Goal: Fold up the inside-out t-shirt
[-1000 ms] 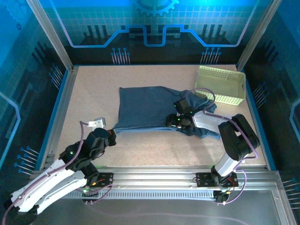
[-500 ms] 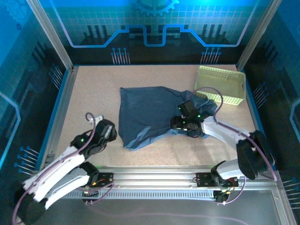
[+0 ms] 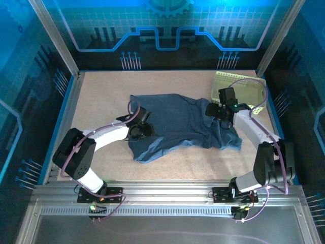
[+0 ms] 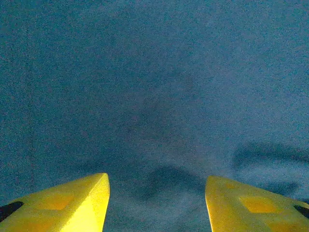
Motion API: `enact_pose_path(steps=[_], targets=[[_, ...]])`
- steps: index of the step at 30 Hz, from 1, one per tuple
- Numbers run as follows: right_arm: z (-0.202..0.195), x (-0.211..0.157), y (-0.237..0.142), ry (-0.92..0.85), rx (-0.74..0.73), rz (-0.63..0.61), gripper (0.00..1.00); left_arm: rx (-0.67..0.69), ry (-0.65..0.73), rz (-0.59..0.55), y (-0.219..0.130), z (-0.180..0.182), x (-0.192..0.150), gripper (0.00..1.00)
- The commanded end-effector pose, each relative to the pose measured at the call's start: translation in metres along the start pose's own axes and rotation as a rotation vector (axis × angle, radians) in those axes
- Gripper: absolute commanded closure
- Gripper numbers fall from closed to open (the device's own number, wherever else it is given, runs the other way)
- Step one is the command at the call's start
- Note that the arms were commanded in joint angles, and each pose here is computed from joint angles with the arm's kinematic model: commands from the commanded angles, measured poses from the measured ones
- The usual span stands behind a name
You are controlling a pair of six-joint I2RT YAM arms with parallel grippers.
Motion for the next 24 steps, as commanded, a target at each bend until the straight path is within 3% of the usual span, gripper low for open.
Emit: enact_pose_path(steps=[1, 6, 10, 18, 24], targets=[[0.001, 0.009, 0.017, 0.020, 0.011, 0.046, 0.28, 0.000, -0.028, 0.039, 0.005, 0.011, -0.019, 0.44], [0.006, 0.004, 0.048, 0.044, 0.035, 0.117, 0.33, 0.042, -0.043, 0.059, 0.009, 0.029, -0.041, 0.43], [0.011, 0.006, 0.062, 0.042, 0.050, 0.143, 0.49, 0.075, -0.084, 0.055, 0.008, 0.044, -0.054, 0.43], [0.025, 0.014, 0.024, -0.032, 0.091, 0.062, 0.92, 0.176, -0.159, -0.002, -0.015, 0.078, -0.072, 0.41], [0.025, 0.007, -0.007, -0.088, 0.123, 0.045, 0.98, 0.192, -0.184, -0.041, -0.031, 0.092, -0.081, 0.40]])
Point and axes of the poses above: each hand's point on the last joint's axis, 136 mm out from that joint toward the fingers, its own y axis out along the fingers, its own z axis along the line the jaws close on, x = y × z, the point moved 9 cm from there along -y, back along the fingers, and after that the axes turned 15 degrees about y, right-handed, at the moved point
